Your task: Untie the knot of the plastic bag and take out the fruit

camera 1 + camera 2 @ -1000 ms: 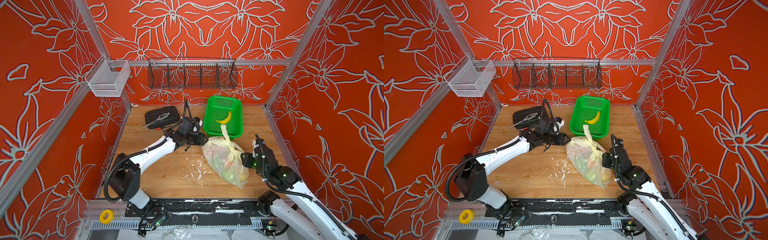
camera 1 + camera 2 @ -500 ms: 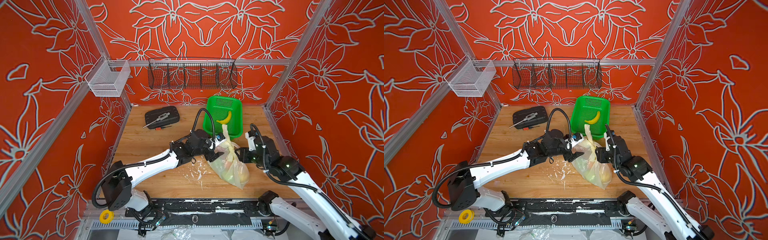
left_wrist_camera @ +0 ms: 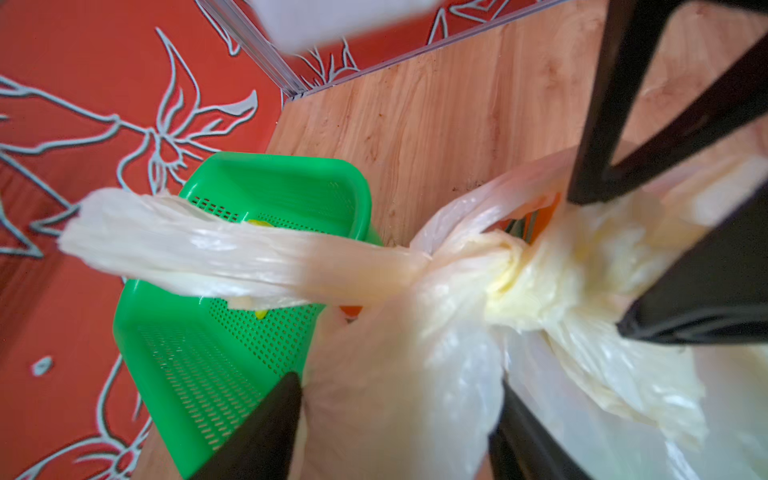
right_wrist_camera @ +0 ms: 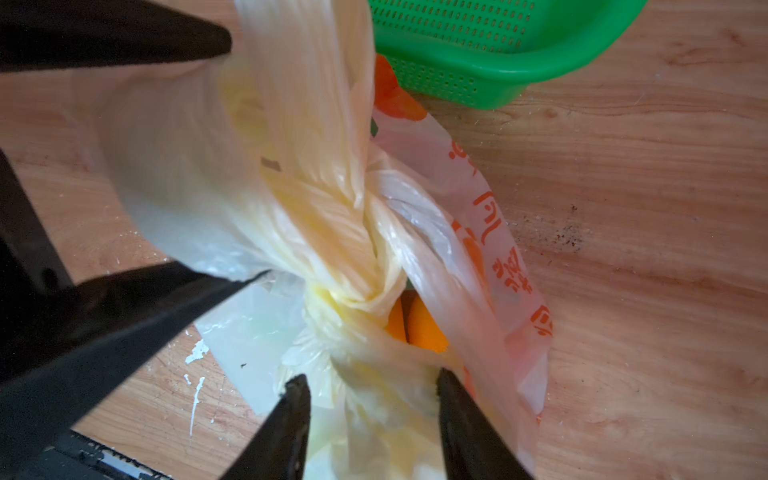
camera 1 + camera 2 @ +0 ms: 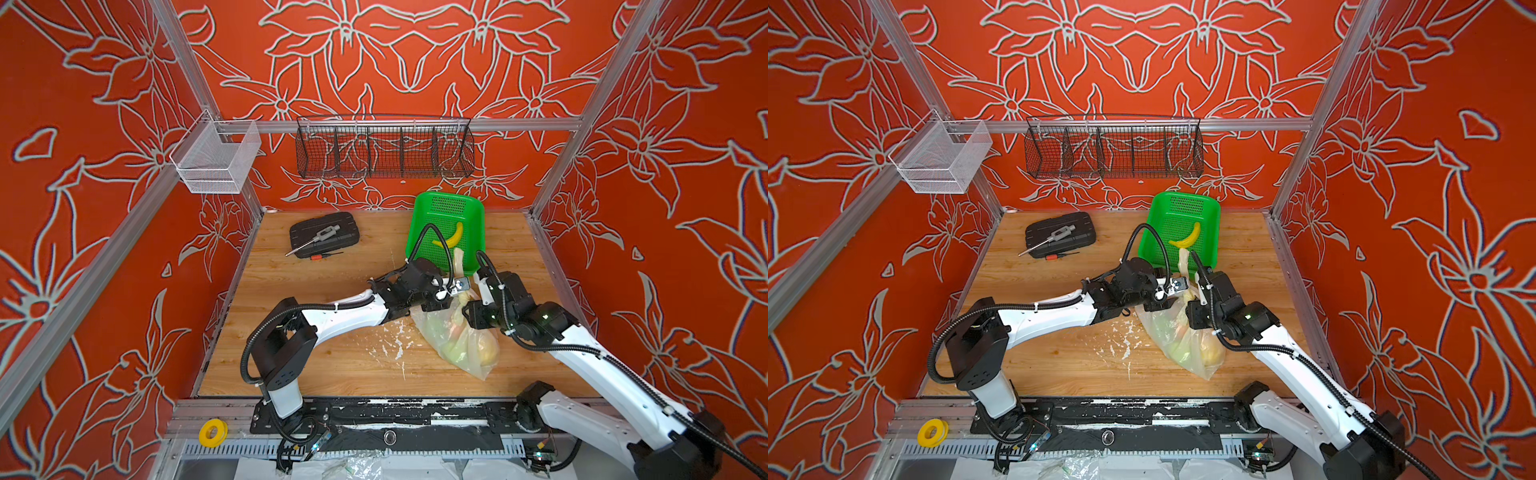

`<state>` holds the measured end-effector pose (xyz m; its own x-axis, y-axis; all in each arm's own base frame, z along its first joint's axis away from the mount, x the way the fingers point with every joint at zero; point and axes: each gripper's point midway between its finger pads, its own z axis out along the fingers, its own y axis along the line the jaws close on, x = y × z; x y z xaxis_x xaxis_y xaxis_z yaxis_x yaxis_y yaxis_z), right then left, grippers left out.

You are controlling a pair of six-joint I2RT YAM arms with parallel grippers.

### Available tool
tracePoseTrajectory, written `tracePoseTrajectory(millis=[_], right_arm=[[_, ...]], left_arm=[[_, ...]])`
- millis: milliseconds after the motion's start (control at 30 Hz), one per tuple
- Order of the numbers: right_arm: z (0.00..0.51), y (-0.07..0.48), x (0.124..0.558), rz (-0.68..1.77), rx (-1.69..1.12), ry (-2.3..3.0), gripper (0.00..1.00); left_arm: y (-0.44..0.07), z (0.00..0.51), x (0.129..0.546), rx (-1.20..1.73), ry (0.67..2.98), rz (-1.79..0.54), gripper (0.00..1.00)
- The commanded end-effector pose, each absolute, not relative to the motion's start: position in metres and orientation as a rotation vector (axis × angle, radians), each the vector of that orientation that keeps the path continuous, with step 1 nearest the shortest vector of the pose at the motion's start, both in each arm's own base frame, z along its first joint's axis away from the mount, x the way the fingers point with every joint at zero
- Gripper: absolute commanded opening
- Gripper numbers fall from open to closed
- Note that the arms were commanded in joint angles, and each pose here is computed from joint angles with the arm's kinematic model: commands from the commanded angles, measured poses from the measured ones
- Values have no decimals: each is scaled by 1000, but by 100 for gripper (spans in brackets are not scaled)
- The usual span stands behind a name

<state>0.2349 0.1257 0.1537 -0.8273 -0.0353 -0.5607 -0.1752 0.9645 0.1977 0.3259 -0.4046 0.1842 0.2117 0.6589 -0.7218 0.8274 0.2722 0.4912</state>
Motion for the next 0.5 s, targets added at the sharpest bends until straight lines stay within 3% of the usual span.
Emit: tracePoseTrajectory(millis=[0,200,300,467], right_arm=[[147,129,233,330,-172,2545,31],[150,127,232,326,-173,2525,5],[152,120,229,311,-145,2508,0],[158,112,220,325,-104,2462,0]], left_arm=[[-414,206,330,1397,1447,-224,47],[-411,215,343,1282,1568,-265,6],[-399,226,364,1134,1686,-285,0],[-372,241,396,911,1846,-352,0]])
